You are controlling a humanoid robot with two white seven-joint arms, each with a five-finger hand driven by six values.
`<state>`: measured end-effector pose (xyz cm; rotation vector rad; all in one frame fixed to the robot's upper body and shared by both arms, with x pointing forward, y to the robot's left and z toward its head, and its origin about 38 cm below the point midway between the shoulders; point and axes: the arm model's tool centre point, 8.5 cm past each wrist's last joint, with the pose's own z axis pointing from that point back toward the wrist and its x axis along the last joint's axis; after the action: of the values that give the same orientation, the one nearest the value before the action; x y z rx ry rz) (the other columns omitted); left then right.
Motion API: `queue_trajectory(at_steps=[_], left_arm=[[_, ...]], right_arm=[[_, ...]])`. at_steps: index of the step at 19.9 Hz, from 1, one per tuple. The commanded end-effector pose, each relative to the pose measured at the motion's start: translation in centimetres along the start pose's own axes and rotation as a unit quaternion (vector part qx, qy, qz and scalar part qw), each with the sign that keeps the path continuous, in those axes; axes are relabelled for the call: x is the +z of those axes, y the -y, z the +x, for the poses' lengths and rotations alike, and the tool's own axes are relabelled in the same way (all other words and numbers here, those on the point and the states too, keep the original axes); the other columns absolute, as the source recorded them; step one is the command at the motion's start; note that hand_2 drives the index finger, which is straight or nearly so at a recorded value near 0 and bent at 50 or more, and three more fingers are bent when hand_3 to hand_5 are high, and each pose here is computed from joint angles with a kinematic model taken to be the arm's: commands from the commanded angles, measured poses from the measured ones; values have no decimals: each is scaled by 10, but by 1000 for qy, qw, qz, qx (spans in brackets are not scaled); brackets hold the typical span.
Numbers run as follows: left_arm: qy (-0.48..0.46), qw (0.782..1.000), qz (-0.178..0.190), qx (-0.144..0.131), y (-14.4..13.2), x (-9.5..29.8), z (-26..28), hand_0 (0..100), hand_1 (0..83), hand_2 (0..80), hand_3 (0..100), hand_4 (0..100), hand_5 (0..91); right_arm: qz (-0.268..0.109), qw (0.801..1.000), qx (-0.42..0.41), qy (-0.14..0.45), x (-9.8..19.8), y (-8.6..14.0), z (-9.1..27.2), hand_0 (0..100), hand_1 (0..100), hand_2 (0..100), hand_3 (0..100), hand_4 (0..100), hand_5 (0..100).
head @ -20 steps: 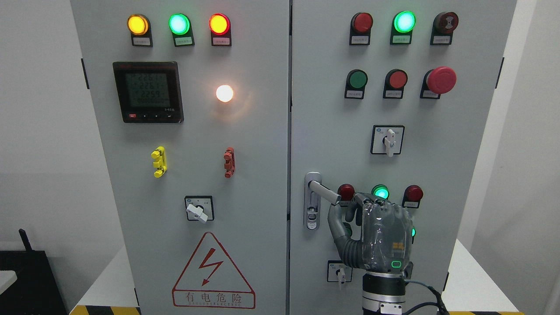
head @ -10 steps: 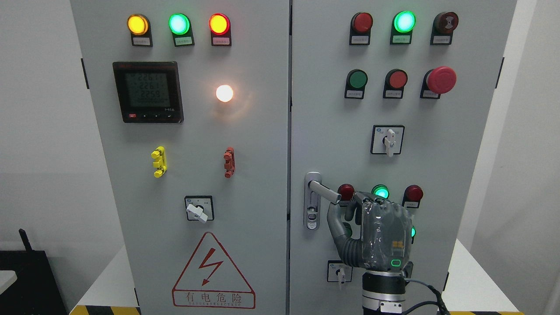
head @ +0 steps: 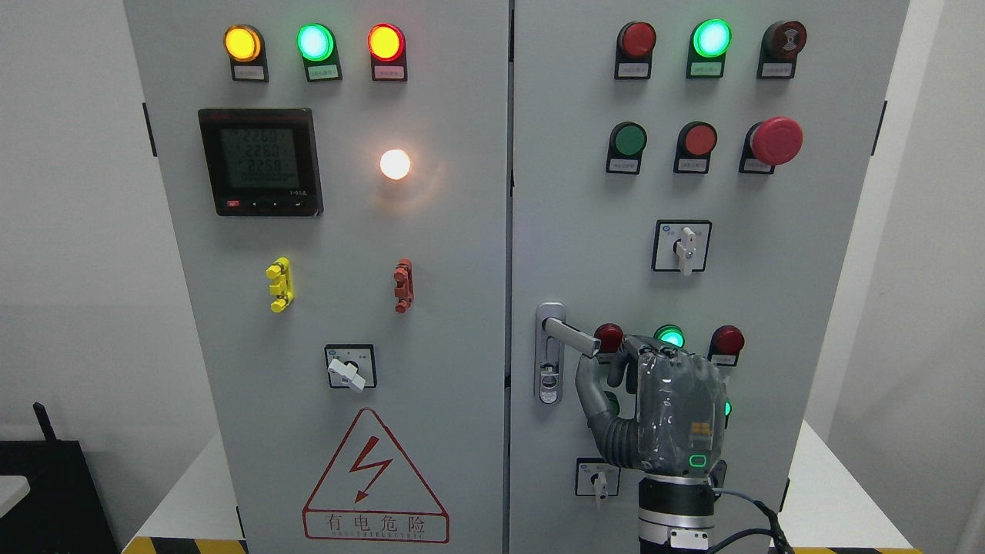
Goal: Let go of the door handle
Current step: 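Hold the handle in its turned horizontal position with the right hand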
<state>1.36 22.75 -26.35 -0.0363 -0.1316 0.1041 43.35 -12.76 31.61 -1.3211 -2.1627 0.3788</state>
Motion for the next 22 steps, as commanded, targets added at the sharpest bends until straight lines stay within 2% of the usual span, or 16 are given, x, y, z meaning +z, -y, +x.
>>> queue_trajectory(at_steps=[1,10,22], left_arm=[[19,1000,-3,-7,3,-2,23,120,389,0,0,0,0],[19,1000,-3,-7,3,-2,23,120,389,0,0,0,0],[19,1000,-3,-7,3,-2,23,120,389,0,0,0,0]], right_arm=[[-4,1000,-1,2,-1,3,1,478,650,841,1000,1000,997],[-7,1000,-2,6,-5,4,3,479,644,842,1000,1000,998],[4,1000,-4,4,8,-2,4,467,643,843,1000,1000,998]])
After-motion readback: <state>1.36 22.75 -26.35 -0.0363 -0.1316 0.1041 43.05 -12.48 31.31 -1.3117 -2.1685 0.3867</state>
